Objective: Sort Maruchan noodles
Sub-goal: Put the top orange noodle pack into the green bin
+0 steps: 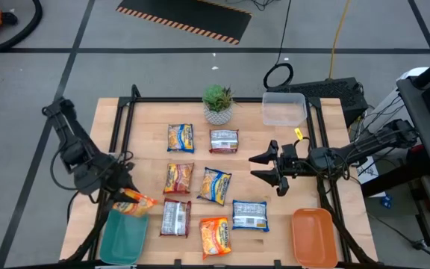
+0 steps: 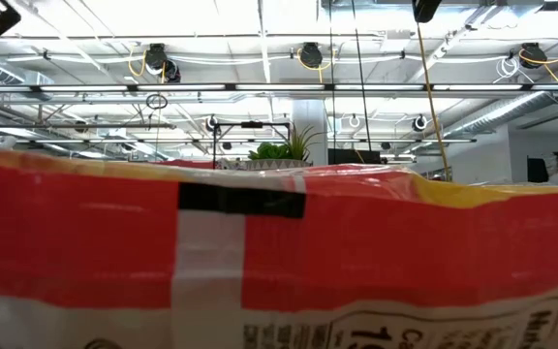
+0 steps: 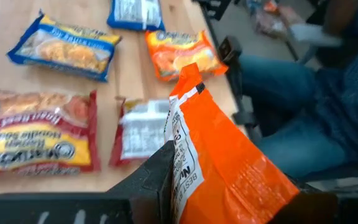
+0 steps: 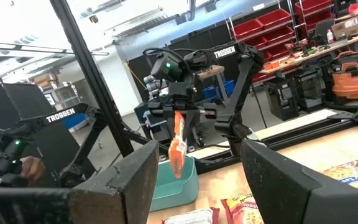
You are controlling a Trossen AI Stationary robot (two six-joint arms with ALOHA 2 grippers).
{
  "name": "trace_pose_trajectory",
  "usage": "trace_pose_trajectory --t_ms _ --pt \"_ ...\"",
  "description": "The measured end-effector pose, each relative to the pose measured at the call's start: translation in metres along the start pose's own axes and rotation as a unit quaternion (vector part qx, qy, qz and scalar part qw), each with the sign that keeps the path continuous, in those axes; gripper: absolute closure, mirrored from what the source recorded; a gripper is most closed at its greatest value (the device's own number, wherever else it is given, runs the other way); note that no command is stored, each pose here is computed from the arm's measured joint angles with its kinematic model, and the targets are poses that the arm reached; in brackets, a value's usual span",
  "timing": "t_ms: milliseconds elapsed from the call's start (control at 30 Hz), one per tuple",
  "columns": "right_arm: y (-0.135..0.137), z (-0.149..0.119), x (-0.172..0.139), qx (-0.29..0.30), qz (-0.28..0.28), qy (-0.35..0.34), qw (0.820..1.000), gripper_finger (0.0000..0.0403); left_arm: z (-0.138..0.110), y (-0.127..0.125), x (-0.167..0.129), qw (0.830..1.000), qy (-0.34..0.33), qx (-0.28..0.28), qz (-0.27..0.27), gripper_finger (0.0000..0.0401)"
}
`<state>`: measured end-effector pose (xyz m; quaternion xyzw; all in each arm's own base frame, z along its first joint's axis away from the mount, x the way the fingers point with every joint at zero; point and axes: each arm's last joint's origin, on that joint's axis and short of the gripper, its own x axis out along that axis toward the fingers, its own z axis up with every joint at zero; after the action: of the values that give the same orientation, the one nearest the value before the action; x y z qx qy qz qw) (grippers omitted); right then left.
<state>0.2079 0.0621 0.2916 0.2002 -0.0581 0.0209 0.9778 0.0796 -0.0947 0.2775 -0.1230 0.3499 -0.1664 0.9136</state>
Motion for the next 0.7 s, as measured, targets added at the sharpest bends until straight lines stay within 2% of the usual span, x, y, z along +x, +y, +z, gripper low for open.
trace_pose_trajectory --t_ms 133,333,700 --pt "0.000 0.000 0.000 0.004 0.000 0.000 1.000 0.0179 -0.011 0.000 -0.004 0.999 0.013 -0.006 0.030 0.0285" --pt "0.000 0.000 0.000 0.005 0.000 0.000 1.000 0.0179 -0.018 -0.011 -0.005 0.999 -0.019 -0.017 0.038 0.0285" --pt "0.001 -0.001 0.000 0.008 0.003 0.003 1.000 0.0179 -0.046 -0.042 0.018 0.992 -0.043 0.054 0.102 0.0285"
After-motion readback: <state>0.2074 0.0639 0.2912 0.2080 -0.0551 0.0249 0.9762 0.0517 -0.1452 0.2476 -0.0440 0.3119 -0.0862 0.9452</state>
